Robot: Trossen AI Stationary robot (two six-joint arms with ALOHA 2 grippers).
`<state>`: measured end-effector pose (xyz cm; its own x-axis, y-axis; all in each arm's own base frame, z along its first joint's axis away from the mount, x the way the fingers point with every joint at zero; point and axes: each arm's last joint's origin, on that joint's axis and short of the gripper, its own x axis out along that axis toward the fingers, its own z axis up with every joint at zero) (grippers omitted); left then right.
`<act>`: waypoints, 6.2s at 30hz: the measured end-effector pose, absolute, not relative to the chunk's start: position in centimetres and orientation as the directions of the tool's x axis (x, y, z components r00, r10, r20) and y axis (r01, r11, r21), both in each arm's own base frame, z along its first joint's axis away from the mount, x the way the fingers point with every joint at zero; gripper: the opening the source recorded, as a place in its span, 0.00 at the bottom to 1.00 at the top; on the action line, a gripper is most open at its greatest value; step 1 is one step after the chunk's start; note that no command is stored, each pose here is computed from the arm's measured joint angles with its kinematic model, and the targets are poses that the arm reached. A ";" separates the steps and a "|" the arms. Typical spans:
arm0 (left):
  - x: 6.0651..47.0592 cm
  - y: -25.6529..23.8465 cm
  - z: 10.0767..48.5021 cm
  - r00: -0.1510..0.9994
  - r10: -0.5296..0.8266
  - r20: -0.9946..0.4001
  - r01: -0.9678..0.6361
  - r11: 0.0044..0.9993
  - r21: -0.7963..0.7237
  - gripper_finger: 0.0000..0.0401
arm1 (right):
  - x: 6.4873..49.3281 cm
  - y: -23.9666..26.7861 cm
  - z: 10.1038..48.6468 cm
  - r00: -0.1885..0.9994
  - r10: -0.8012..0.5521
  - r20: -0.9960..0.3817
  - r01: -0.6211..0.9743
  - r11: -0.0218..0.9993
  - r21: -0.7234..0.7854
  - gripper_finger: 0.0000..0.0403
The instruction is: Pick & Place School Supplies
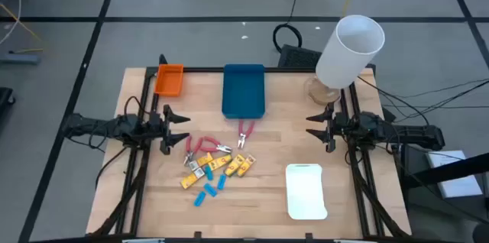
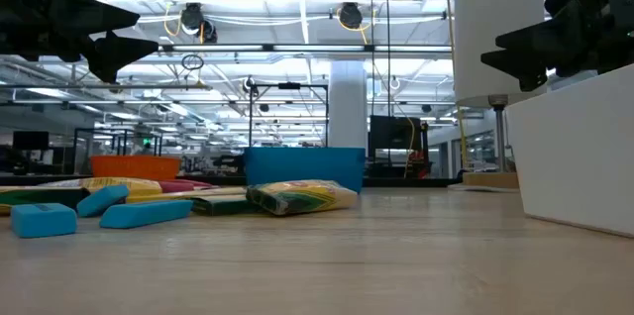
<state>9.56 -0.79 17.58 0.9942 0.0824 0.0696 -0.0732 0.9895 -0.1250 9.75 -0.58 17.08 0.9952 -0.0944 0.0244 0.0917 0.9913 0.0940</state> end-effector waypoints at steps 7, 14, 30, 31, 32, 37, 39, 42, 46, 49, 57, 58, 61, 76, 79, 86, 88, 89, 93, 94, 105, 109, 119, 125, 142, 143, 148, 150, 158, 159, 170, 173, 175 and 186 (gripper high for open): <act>9.6 -0.8 17.6 0.994 0.082 0.070 -0.073 0.989 -0.125 0.72 | 9.7 -0.6 17.1 0.995 -0.095 0.024 0.092 0.991 0.094 0.52; 9.6 -0.8 17.6 0.994 0.082 0.070 -0.073 0.989 -0.125 0.72 | 9.7 -0.6 17.1 0.995 -0.094 0.024 0.092 0.991 0.094 0.52; 9.6 -0.8 17.6 0.994 0.082 0.076 -0.066 0.979 -0.195 0.72 | 9.7 -0.6 17.1 0.995 -0.094 0.024 0.092 0.991 0.094 0.52; 9.6 -0.8 17.6 0.994 0.082 0.076 -0.064 0.976 -0.206 0.72 | 9.7 -0.6 17.1 0.995 -0.094 0.024 0.092 0.991 0.094 0.52; 9.6 -0.8 17.6 0.994 0.082 0.076 -0.064 0.975 -0.212 0.72 | 9.8 -0.6 17.1 0.995 -0.095 0.024 0.092 0.991 0.094 0.52; 9.5 -0.8 17.8 0.992 0.084 0.095 -0.060 0.972 -0.226 0.72 | 9.7 -0.6 17.1 0.995 -0.095 0.025 0.092 0.991 0.094 0.52; 9.5 -0.8 17.8 0.992 0.079 0.097 -0.052 0.965 -0.256 0.72 | 9.7 -0.6 17.1 0.995 -0.094 0.024 0.092 0.991 0.094 0.52; 9.5 -1.0 17.9 0.994 0.026 0.102 0.005 0.956 -0.293 0.72 | 9.8 -0.6 17.1 0.995 -0.094 0.024 0.092 0.991 0.094 0.52; 9.8 -1.5 18.2 0.990 -0.062 0.127 0.101 0.940 -0.326 0.72 | 9.7 -0.6 17.1 0.995 -0.094 0.025 0.092 0.991 0.094 0.52; 10.3 -2.0 18.6 0.992 -0.087 0.095 0.114 0.939 -0.326 0.72 | 9.7 -0.6 17.1 0.995 -0.095 0.025 0.092 0.991 0.094 0.52; 13.8 -4.9 22.4 0.981 -0.119 -0.156 0.066 0.948 -0.310 0.72 | 9.7 -0.6 17.1 0.995 -0.094 0.025 0.092 0.991 0.094 0.52; 14.6 -5.5 23.0 0.970 -0.129 -0.207 0.062 0.951 -0.303 0.72 | 9.7 -0.6 17.1 0.995 -0.094 0.025 0.092 0.991 0.094 0.52; 17.0 -7.8 24.5 0.912 -0.153 -0.381 0.044 0.959 -0.281 0.72 | 9.7 -0.6 17.1 0.995 -0.095 0.024 0.092 0.991 0.094 0.52; 26.0 -20.0 24.0 0.354 -0.124 -0.927 -0.388 0.882 -0.266 0.72 | 9.7 -0.6 17.1 0.995 -0.095 0.024 0.092 0.991 0.094 0.52; 26.6 -21.4 22.1 0.254 -0.124 -0.959 -0.502 0.831 -0.240 0.72 | 9.7 -0.6 17.1 0.995 -0.094 0.024 0.092 0.991 0.094 0.52; 26.8 -22.7 17.7 0.008 -0.154 -0.988 -0.689 0.715 -0.117 0.72 | 9.7 -0.6 17.1 0.995 -0.094 0.025 0.092 0.991 0.094 0.52; 27.0 -22.8 16.9 -0.002 -0.136 -0.991 -0.717 0.691 -0.093 0.72 | 9.7 -0.6 17.1 0.995 -0.095 0.024 0.092 0.991 0.094 0.52; 27.1 -22.8 16.5 -0.002 -0.122 -0.992 -0.729 0.679 -0.083 0.72 | 9.7 -0.6 17.1 0.995 -0.094 0.025 0.092 0.991 0.094 0.52; 27.5 -22.9 15.3 -0.002 -0.075 -0.997 -0.757 0.652 -0.048 0.72 | 9.7 -0.6 17.1 0.995 -0.094 0.025 0.092 0.991 0.094 0.52; 27.5 -22.9 14.9 -0.010 -0.072 -0.997 -0.761 0.648 -0.039 0.72 | 9.7 -0.6 17.1 0.995 -0.094 0.025 0.092 0.991 0.094 0.52; 27.2 -22.9 14.5 -0.098 -0.107 -0.989 -0.858 0.513 0.030 0.72 | 9.7 -0.6 17.1 0.995 -0.095 0.031 0.092 0.991 0.094 0.52; 27.0 -22.9 14.5 -0.112 -0.102 -0.988 -0.889 0.455 0.054 0.72 | 9.7 -0.6 17.2 0.995 -0.095 0.035 0.091 0.991 0.094 0.52; 27.0 -22.8 14.5 -0.093 -0.067 -0.993 -0.873 0.485 0.049 0.70 | 9.7 -0.6 17.2 0.995 -0.095 0.035 0.091 0.991 0.094 0.52; 27.0 -22.7 14.5 -0.089 -0.062 -0.994 -0.863 0.503 0.046 0.57 | 9.7 -0.6 17.2 0.995 -0.095 0.035 0.091 0.991 0.094 0.52; 27.0 -22.8 14.5 -0.088 -0.063 -0.994 -0.843 0.536 0.040 0.25 | 9.7 -0.6 17.2 0.995 -0.095 0.036 0.091 0.991 0.094 0.52; 27.0 -22.7 14.5 -0.088 -0.063 -0.994 -0.843 0.536 0.040 0.24 | 9.7 -0.6 17.2 0.995 -0.095 0.036 0.091 0.991 0.094 0.52; 27.0 -22.7 14.5 -0.088 -0.063 -0.994 -0.843 0.536 0.040 0.19 | 9.7 -0.6 17.2 0.995 -0.094 0.036 0.091 0.991 0.094 0.52; 27.0 -22.7 14.5 -0.088 -0.063 -0.994 -0.843 0.536 0.041 0.16 | 9.7 -0.6 17.2 0.995 -0.095 0.036 0.091 0.991 0.094 0.52; 27.0 -22.7 14.5 -0.085 -0.053 -0.995 -0.832 0.554 0.042 0.09 | 9.7 -0.6 17.2 0.995 -0.094 0.036 0.091 0.991 0.094 0.52; 27.0 -22.7 14.5 -0.082 -0.049 -0.995 -0.827 0.561 0.041 0.09 | 9.7 -0.6 17.2 0.995 -0.094 0.036 0.091 0.991 0.094 0.52; 26.8 -22.1 17.3 0.061 -0.004 -0.998 -0.757 0.651 -0.049 0.08 | 9.7 -0.6 17.2 0.995 -0.094 0.036 0.091 0.991 0.094 0.52; 26.5 -21.7 19.3 0.166 0.030 -0.986 -0.739 0.666 -0.104 0.08 | 9.7 -0.6 17.2 0.995 -0.094 0.036 0.091 0.991 0.094 0.52; 26.3 -21.3 20.6 0.241 0.060 -0.969 -0.717 0.683 -0.137 0.09 | 9.7 -0.6 17.2 0.995 -0.094 0.036 0.091 0.991 0.094 0.52; 27.6 -18.4 25.3 0.583 0.266 -0.768 -0.490 0.869 -0.070 0.10 | 9.7 -0.6 17.2 0.995 -0.094 0.037 0.090 0.991 0.095 0.52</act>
